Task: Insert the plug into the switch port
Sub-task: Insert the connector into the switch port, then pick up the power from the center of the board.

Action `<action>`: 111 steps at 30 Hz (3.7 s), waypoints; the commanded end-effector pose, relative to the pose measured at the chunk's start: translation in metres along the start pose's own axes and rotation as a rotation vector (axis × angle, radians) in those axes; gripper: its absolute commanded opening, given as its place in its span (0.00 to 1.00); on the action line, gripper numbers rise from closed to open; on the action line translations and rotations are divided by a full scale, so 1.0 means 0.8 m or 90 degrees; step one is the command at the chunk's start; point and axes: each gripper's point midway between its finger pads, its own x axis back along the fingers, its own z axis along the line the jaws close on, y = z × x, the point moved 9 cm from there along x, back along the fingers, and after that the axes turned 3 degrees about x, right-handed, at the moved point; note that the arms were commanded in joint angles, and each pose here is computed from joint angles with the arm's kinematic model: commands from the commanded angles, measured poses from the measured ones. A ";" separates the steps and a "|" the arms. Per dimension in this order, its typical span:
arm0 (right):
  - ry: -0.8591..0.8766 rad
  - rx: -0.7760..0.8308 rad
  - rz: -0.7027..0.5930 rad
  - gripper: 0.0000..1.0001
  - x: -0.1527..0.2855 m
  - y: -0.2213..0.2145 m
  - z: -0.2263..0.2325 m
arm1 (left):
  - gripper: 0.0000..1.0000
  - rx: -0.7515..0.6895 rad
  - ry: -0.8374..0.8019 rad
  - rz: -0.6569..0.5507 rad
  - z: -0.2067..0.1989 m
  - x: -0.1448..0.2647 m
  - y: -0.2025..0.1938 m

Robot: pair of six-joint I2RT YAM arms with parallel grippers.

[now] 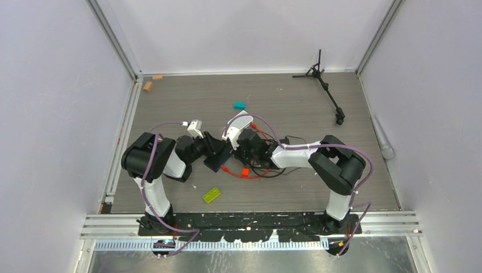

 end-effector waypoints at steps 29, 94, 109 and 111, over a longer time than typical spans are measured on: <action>-0.221 0.153 -0.325 0.00 0.004 0.124 0.053 | 0.33 0.033 -0.164 0.202 -0.044 0.014 -0.059; -0.423 -0.607 0.033 0.62 0.217 -0.048 -0.127 | 0.77 0.006 0.259 0.059 -0.105 0.205 0.052; -0.371 -0.639 0.075 0.69 0.158 -0.077 -0.137 | 0.75 0.023 0.218 0.086 -0.112 0.204 0.045; -0.365 -0.635 0.071 0.69 0.154 -0.076 -0.138 | 0.75 0.021 0.215 0.086 -0.112 0.204 0.045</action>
